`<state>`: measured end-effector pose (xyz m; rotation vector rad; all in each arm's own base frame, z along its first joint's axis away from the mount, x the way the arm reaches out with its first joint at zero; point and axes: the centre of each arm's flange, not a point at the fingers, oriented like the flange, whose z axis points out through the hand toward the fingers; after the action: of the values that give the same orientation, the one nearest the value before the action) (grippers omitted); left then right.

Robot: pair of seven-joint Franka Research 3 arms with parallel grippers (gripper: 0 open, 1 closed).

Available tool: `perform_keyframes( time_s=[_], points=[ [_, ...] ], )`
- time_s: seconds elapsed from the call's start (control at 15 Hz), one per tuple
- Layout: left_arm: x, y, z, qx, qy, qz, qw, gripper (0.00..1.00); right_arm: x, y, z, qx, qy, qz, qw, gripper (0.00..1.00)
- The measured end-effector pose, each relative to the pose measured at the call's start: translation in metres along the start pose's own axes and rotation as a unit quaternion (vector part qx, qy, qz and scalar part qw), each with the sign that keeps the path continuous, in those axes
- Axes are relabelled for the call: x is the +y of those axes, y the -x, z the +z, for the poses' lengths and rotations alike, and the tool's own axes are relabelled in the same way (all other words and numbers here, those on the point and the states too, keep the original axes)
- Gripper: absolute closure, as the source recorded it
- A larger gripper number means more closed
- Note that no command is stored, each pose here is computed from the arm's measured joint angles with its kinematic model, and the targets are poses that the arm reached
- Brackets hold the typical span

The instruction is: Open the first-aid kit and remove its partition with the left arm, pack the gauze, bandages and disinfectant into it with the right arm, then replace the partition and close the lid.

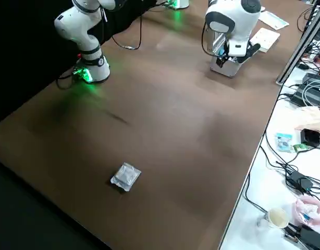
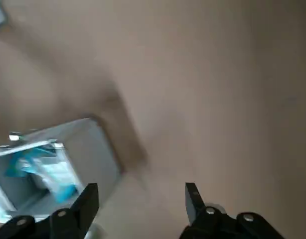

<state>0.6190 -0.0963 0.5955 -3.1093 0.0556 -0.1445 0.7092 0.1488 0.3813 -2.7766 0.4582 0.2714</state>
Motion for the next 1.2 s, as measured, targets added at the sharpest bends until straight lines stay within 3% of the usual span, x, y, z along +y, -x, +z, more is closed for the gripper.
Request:
perform_keyframes(
  time_s=[0.2,0.27,0.6,0.93,1.2],
  points=[
    [0.0,0.0,0.0,0.0,-0.001,0.0,1.0,0.0,0.083,-0.029,-0.031,0.004,0.054,-0.032,0.998,0.25],
    [0.0,0.0,0.0,0.0,-0.001,0.0,1.0,0.0,0.143,-0.047,-0.047,0.007,0.081,-0.061,0.995,0.25],
    [-0.001,0.0,0.0,0.0,-0.001,-0.001,1.0,0.0,0.287,-0.072,-0.08,0.005,0.129,-0.125,0.984,0.24],
    [-0.002,0.0,0.0,0.0,-0.001,-0.001,1.0,0.0,0.364,-0.075,-0.095,0.001,0.155,-0.138,0.978,0.22],
    [-0.003,0.0,0.0,0.0,-0.002,-0.002,1.0,0.0,0.432,-0.087,-0.08,0.03,0.172,-0.125,0.977,0.22]
  ],
)
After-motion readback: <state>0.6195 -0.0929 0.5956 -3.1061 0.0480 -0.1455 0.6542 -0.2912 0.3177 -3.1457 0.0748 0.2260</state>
